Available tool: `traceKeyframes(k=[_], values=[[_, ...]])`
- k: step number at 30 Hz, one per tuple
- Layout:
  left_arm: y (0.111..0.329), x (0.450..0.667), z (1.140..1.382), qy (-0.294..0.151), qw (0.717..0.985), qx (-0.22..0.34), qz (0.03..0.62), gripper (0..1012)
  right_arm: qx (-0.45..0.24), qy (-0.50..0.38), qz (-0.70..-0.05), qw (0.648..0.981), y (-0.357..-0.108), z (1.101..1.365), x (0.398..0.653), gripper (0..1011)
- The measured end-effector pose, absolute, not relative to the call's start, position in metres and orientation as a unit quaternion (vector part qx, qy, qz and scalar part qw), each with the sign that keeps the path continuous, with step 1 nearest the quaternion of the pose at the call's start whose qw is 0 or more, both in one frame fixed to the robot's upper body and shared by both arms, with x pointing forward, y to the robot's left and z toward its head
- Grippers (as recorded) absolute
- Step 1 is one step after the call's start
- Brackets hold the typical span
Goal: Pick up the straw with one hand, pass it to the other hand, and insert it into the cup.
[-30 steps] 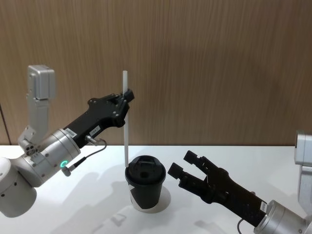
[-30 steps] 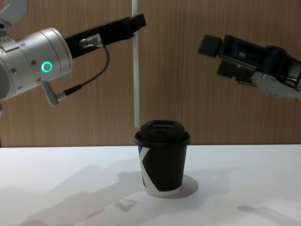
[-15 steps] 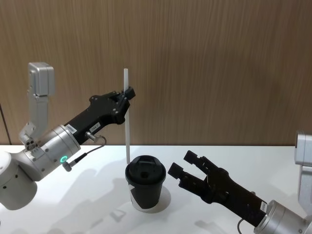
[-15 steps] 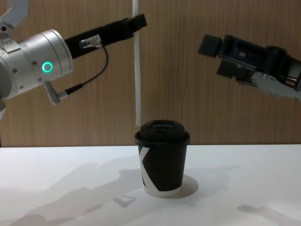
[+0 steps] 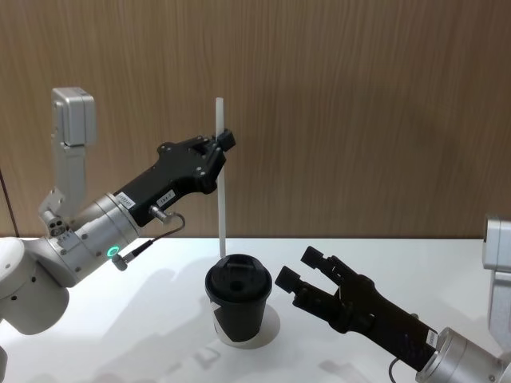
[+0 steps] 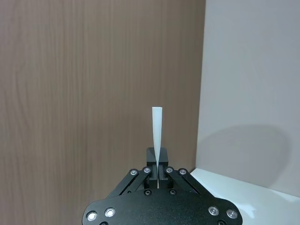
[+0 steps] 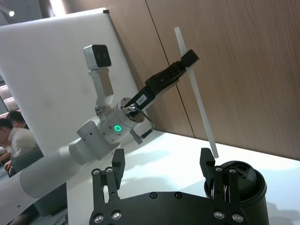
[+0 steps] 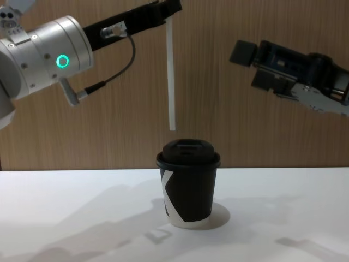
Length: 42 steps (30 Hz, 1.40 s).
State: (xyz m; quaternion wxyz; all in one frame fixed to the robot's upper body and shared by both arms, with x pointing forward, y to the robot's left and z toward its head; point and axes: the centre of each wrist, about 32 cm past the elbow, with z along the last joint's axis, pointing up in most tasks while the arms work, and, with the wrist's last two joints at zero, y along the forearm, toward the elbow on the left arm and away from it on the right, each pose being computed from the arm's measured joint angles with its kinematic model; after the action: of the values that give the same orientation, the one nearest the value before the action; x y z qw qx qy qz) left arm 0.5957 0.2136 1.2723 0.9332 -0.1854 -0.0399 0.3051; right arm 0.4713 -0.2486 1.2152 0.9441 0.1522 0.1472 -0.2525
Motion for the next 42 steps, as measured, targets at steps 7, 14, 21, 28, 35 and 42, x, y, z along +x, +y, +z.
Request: traceKeyframes(k=[7,14,21,28,35,42], values=[[0.207,0.59,1.278,-0.044,0.936,-0.188,0.294,18,0.152,0.147,-0.252,0.944,-0.249,1.215,0.471,1001],[0.203,0.585,1.279,-0.039,0.938,-0.188,0.288,18,0.152,0.147,-0.252,0.944,-0.249,1.215,0.471,1001],[0.2,0.58,1.277,-0.031,0.939,-0.185,0.287,18,0.152,0.147,-0.252,0.944,-0.249,1.215,0.471,1001],[0.2,0.577,1.275,-0.025,0.94,-0.183,0.288,18,0.152,0.147,-0.253,0.944,-0.249,1.215,0.471,1001],[0.202,0.576,1.273,-0.022,0.939,-0.182,0.29,18,0.152,0.147,-0.252,0.944,-0.249,1.215,0.471,1001],[0.204,0.577,1.269,-0.016,0.938,-0.179,0.295,18,0.152,0.147,-0.252,0.944,-0.249,1.215,0.471,1001]])
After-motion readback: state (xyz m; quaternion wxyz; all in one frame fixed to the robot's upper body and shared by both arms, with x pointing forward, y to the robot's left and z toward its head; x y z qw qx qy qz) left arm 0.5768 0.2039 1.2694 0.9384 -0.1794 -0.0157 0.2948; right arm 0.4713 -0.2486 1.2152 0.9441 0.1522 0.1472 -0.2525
